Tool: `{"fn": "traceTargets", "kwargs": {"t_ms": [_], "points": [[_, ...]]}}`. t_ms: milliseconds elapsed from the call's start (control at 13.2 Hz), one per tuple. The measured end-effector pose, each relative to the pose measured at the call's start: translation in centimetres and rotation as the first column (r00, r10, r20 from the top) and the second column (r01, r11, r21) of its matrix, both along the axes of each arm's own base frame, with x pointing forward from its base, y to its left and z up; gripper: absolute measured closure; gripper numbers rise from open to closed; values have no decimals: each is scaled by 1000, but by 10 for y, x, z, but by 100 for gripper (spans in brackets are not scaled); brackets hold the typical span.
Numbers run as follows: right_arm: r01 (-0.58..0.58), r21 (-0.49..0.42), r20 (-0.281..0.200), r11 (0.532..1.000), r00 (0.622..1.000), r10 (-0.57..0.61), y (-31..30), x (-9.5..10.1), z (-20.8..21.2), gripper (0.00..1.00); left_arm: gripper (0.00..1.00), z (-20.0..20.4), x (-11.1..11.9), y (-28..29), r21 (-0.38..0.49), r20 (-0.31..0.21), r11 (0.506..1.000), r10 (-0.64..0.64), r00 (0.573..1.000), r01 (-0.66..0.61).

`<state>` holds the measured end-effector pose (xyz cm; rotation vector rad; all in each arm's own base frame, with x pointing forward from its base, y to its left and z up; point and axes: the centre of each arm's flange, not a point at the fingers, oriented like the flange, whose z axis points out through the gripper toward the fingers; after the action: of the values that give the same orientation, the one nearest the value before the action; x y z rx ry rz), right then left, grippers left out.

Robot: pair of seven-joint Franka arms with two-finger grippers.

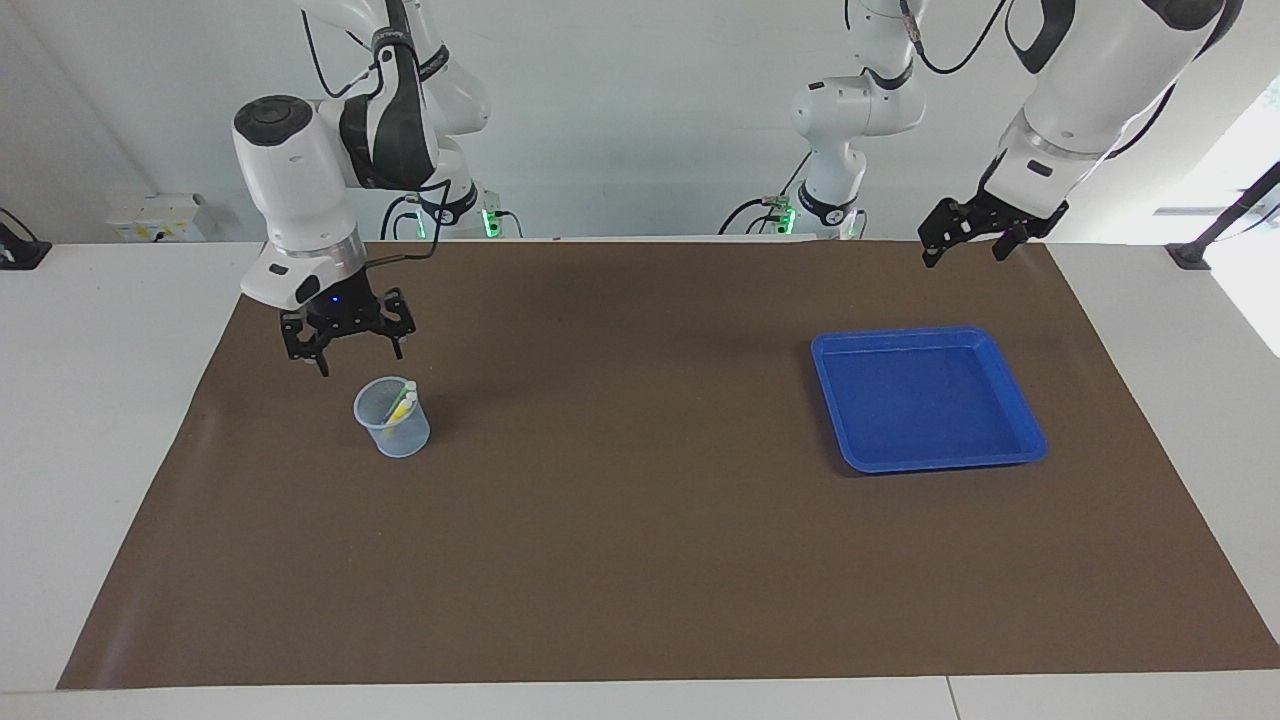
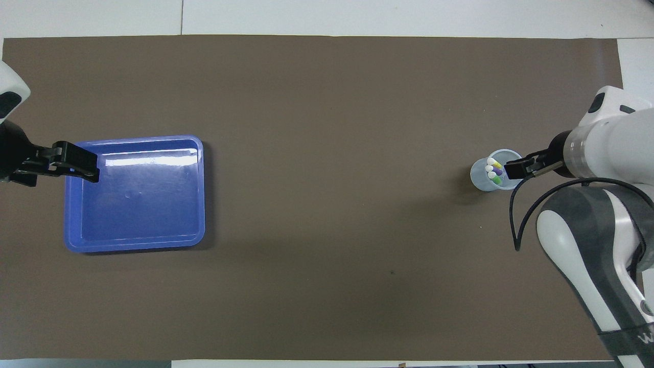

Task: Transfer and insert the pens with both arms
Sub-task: 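Release the green pen in the cup while the left gripper returns to rest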

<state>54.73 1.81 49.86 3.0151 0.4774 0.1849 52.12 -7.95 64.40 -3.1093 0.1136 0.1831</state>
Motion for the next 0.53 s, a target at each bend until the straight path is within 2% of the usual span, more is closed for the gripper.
{"fn": "traceTargets", "kwargs": {"t_ms": [227,529], "points": [[152,32,-49,988,987,-150,1,-2,40,0,0,18,-18,-5,-3,13,996,-90,996,90],[304,46,-90,951,950,-300,8,0,64,0,0,0,-6,10,-11,9,997,-77,997,77]]}}
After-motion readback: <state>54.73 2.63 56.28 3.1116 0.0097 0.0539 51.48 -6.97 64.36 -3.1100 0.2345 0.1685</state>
